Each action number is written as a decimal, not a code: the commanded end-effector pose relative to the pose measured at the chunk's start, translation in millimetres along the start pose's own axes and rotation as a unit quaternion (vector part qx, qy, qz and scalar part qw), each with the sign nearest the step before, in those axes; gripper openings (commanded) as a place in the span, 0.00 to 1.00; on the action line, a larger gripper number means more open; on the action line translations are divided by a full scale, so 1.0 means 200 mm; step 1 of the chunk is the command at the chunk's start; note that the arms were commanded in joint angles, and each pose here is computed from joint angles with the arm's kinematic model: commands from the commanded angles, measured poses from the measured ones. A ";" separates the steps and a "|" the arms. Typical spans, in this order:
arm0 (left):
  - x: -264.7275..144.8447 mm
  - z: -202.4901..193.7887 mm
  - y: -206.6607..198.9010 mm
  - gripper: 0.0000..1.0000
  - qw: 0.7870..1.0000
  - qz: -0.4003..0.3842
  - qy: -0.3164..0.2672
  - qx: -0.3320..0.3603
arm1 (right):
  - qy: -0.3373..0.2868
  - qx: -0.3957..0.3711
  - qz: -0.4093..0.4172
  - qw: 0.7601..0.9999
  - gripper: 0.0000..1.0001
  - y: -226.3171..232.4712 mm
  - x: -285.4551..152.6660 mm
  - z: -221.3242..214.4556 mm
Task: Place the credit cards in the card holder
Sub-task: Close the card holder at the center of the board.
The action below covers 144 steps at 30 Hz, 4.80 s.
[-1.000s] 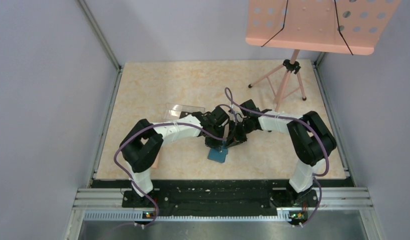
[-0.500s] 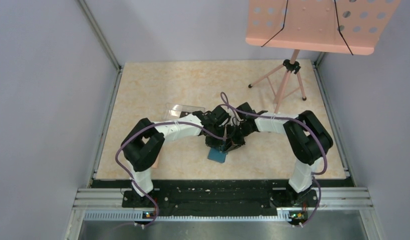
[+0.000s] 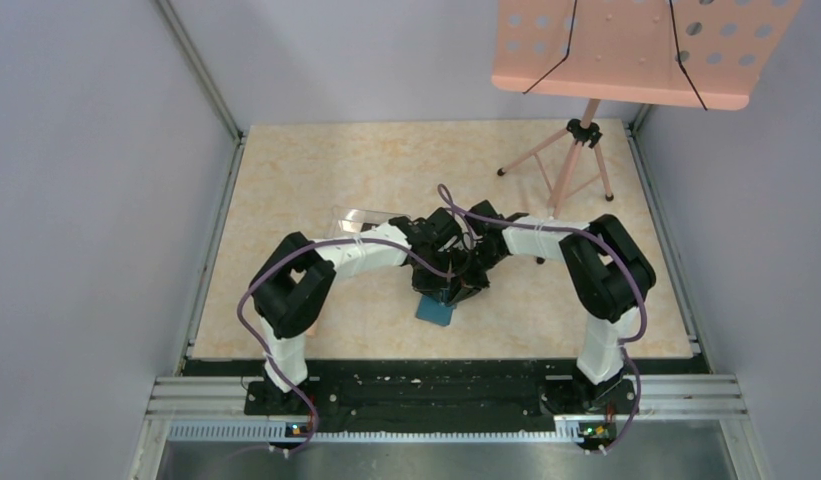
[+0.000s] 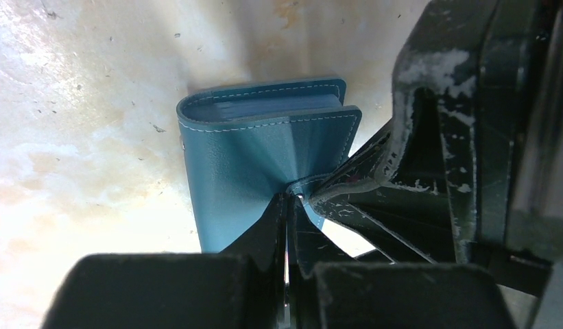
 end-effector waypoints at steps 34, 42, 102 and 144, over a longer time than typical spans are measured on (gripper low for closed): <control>-0.03 -0.06 0.08 0.00 0.999 0.019 -0.030 0.008 | 0.031 -0.014 -0.136 0.990 0.00 -0.29 0.19 -0.08; -0.02 -0.06 0.08 0.00 0.999 0.014 -0.031 0.012 | 0.024 -0.020 -0.131 0.991 0.00 -0.27 0.17 -0.06; 0.06 0.02 0.11 0.00 0.999 0.035 -0.034 0.009 | -0.083 -0.069 -0.005 0.994 0.00 0.07 -0.08 0.06; 0.22 -0.08 0.21 0.00 0.991 0.131 0.039 0.017 | 0.028 -0.028 -0.185 0.982 0.00 -0.32 0.20 -0.06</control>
Point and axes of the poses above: each gripper's point midway between its finger pads, its own x axis out along the fingers, its own y axis along the line the jaws close on, z = x × y, the point moved 4 cm from there along -x, back along the fingers, and after that the axes turned 2 degrees about x, right-handed, at the moved point
